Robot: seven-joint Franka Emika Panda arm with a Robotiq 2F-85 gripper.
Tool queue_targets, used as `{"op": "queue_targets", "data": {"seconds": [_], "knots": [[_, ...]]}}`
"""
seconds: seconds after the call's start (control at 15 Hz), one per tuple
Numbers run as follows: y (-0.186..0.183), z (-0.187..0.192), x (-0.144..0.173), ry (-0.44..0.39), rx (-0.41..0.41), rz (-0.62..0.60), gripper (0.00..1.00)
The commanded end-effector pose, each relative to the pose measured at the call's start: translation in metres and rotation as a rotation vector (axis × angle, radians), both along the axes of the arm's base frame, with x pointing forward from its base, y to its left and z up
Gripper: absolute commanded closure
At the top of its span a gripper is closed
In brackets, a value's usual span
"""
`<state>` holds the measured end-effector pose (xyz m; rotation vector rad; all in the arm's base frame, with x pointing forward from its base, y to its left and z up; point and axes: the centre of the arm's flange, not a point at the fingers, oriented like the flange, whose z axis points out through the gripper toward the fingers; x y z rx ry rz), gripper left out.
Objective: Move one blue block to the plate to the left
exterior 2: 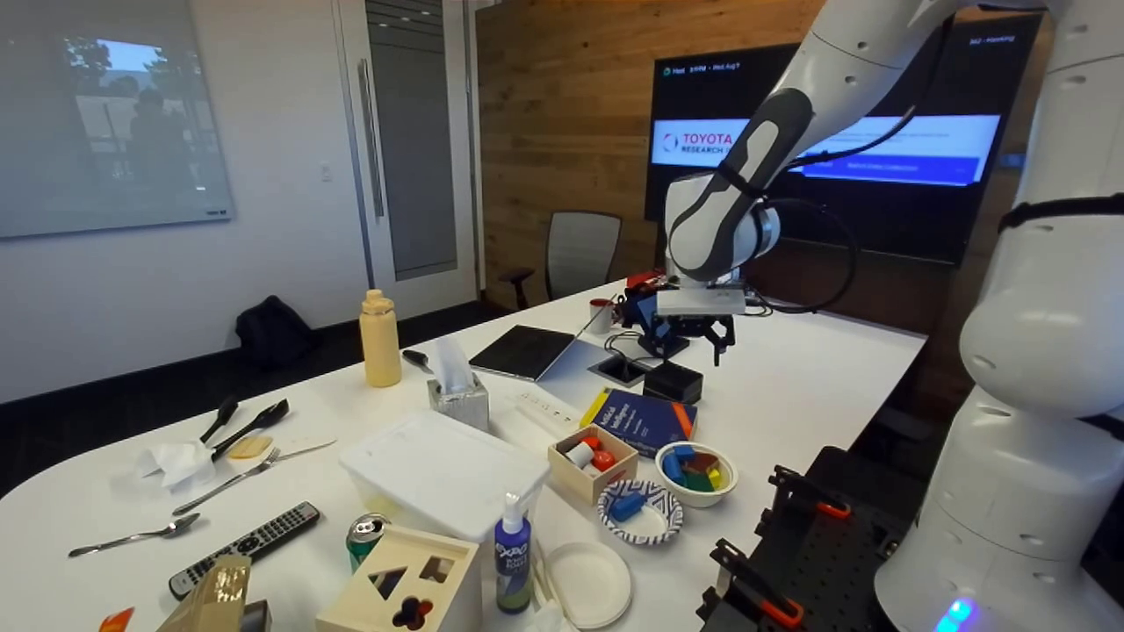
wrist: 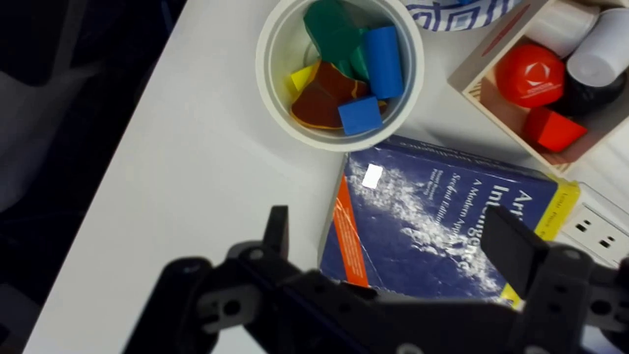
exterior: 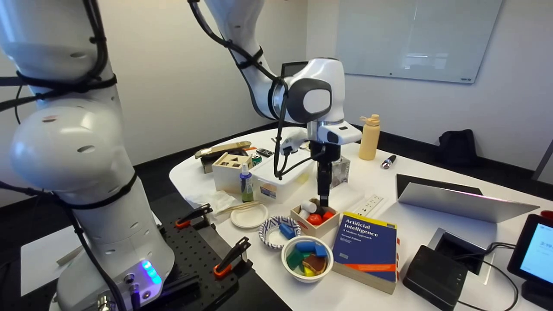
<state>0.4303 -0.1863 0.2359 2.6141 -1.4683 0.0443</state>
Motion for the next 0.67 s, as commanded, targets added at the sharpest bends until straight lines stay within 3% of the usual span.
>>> {"op": "queue_targets", "data": {"seconds": [0.0, 0.6], "knots": [[-0.009, -0.038, 0.007, 0.061, 0.025, -0.031, 0.0], [-0.02, -0.113, 0.004, 0.14, 0.096, 0.02, 0.0]]}}
